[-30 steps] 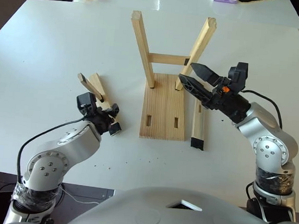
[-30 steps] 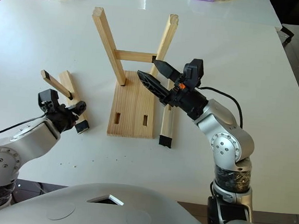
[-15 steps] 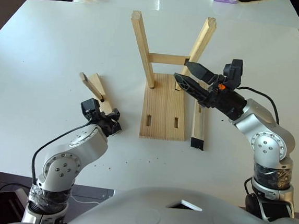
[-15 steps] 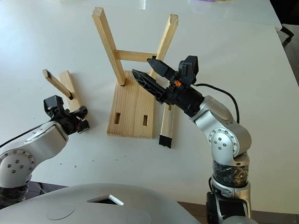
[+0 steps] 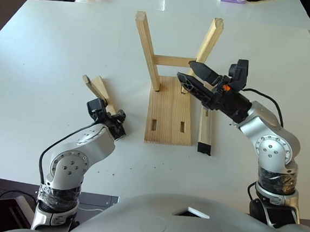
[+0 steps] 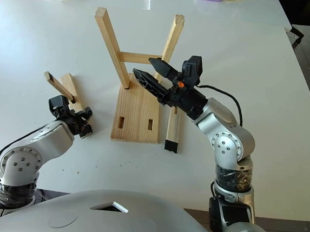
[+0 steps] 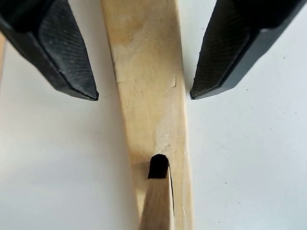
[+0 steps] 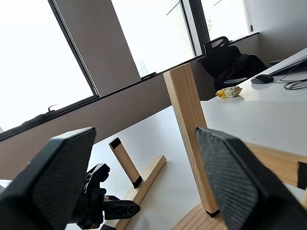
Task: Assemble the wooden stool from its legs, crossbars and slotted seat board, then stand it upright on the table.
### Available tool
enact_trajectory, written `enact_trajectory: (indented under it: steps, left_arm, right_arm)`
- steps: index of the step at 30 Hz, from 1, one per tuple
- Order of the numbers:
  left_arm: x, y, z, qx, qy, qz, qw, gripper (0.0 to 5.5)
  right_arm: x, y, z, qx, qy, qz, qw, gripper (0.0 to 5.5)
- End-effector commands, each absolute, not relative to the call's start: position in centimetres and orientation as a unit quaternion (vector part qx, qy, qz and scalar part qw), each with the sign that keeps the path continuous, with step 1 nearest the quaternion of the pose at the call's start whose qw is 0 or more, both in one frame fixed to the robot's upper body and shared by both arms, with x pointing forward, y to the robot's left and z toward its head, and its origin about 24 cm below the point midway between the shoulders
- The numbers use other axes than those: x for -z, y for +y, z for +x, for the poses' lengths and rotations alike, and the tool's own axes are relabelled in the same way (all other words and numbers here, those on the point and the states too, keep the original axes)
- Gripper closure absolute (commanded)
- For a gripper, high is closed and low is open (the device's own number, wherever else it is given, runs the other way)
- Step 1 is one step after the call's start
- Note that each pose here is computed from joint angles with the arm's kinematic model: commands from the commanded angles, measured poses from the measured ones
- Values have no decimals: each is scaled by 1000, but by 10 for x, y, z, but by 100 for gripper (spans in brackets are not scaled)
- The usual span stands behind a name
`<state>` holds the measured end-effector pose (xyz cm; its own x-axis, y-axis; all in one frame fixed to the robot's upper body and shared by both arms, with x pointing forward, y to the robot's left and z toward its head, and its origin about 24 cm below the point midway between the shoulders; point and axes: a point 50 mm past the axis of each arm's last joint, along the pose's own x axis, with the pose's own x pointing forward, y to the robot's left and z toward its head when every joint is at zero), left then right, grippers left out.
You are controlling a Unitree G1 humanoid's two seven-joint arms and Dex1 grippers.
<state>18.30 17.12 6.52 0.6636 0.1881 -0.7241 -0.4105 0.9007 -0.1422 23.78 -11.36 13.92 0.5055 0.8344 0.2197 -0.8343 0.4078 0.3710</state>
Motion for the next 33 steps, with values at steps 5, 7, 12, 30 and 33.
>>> enact_trajectory:
  steps: [5,7,12,30,33]
  left_arm:
    - [-48,190,178,-149,465,-80,869,306]
    - [-49,193,180,-139,475,-76,866,328]
    - [-51,205,186,-116,492,-44,862,349]
    - [-195,272,301,-132,31,-189,973,349]
    - [-243,258,298,-23,-105,-239,965,349]
  right_arm:
    - [-138,-99,227,-467,-28,253,847,170]
    - [-137,-97,224,-457,-35,261,850,170]
    - [-132,-89,217,-424,-49,283,859,170]
    - [-203,-109,242,-424,-191,288,837,170]
    - [-218,-111,258,-445,-185,252,839,170]
